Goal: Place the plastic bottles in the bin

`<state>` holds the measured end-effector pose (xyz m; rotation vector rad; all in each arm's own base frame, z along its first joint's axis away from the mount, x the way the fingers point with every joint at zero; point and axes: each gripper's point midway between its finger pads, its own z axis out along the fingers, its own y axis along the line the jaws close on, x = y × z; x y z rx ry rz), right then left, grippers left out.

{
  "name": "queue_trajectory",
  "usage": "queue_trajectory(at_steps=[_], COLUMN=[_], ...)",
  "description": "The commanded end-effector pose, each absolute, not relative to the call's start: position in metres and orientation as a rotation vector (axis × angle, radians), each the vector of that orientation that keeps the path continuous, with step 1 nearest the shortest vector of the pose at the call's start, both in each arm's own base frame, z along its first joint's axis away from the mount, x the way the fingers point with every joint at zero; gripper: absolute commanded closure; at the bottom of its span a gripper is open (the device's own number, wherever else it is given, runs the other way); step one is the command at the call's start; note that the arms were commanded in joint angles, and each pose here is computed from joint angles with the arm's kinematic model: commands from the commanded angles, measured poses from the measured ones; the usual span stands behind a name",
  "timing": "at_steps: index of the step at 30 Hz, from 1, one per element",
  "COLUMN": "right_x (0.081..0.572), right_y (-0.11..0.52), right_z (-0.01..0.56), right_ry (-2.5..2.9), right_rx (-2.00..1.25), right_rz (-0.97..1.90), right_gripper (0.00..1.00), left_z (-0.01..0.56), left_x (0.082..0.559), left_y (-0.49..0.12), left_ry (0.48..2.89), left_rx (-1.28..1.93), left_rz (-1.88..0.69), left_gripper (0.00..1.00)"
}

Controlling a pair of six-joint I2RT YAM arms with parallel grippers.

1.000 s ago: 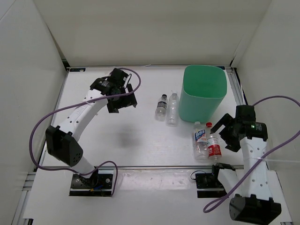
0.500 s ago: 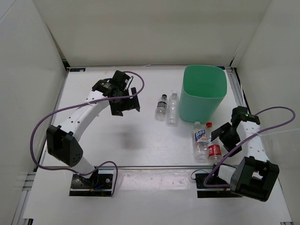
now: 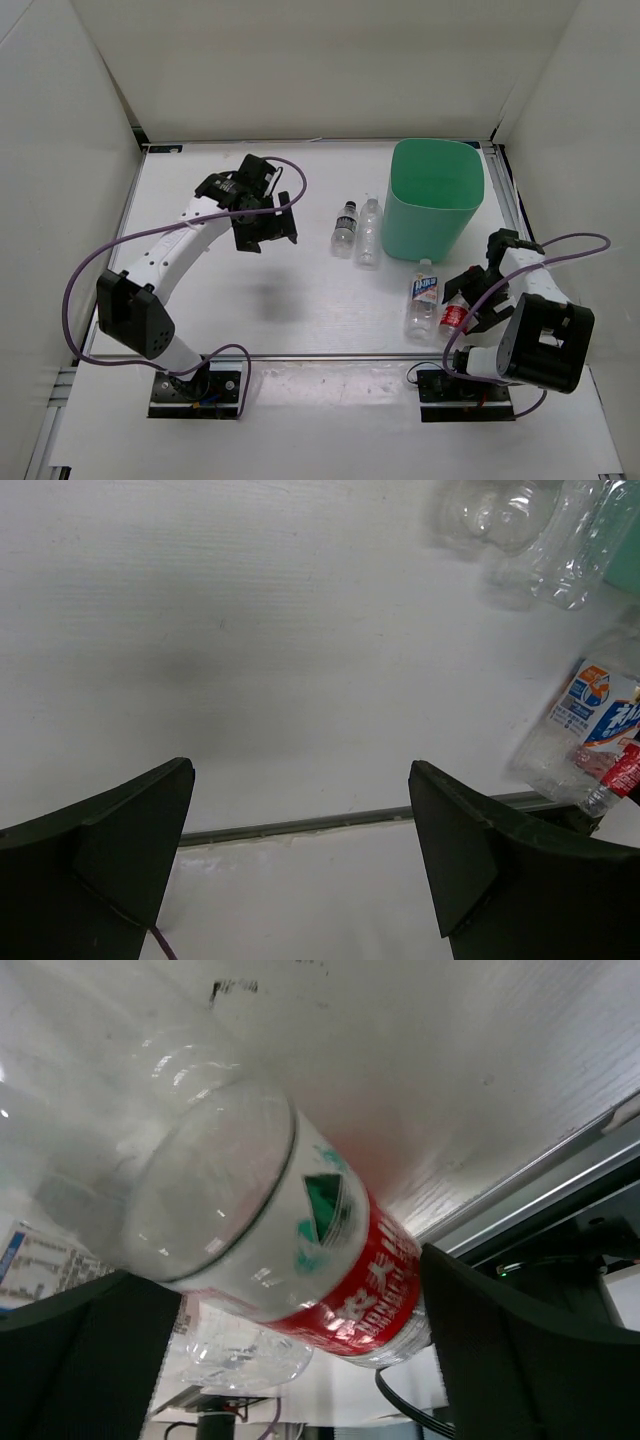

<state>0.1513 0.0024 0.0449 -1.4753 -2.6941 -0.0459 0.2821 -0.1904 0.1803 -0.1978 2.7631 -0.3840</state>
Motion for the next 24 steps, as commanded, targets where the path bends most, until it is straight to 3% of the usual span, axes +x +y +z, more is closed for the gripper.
queue_trajectory(at_steps=[1, 5, 14, 18, 24], right_x=[0.156, 0.157, 0.149, 0.15, 0.164], right_y=[0.0, -0.003, -0.007, -0.003, 0.009], right_z=[0.041, 0.042, 0.068, 0.107, 0.197], right_ry=[-2.652, -2.637, -2.611, -2.645, -2.854], right_rx=[-1.543, -1.586, -1.641, -1.745, -1.792], right_rz=[-0.061, -0.065, -0.033, -0.095, -0.37], right_gripper=[0.06, 0.26, 0.49, 0.63, 0.75], left_z=[0.192, 0.191, 0.188, 0.189, 0.191], left_x=[0.272, 0.269, 0.271, 0.274, 0.281], left_y=[-0.188, -0.187, -0.191, -0.195, -0.199], left_ry=[2.742, 2.742, 2.747, 2.74, 2.736], left_rx=[-0.168, -0.168, -0.162, -0.158, -0.158], left_rz=[-0.413, -0.413, -0.436, -0.454, -0.457], left_gripper=[0.0, 0.0, 0.0, 0.0, 0.0])
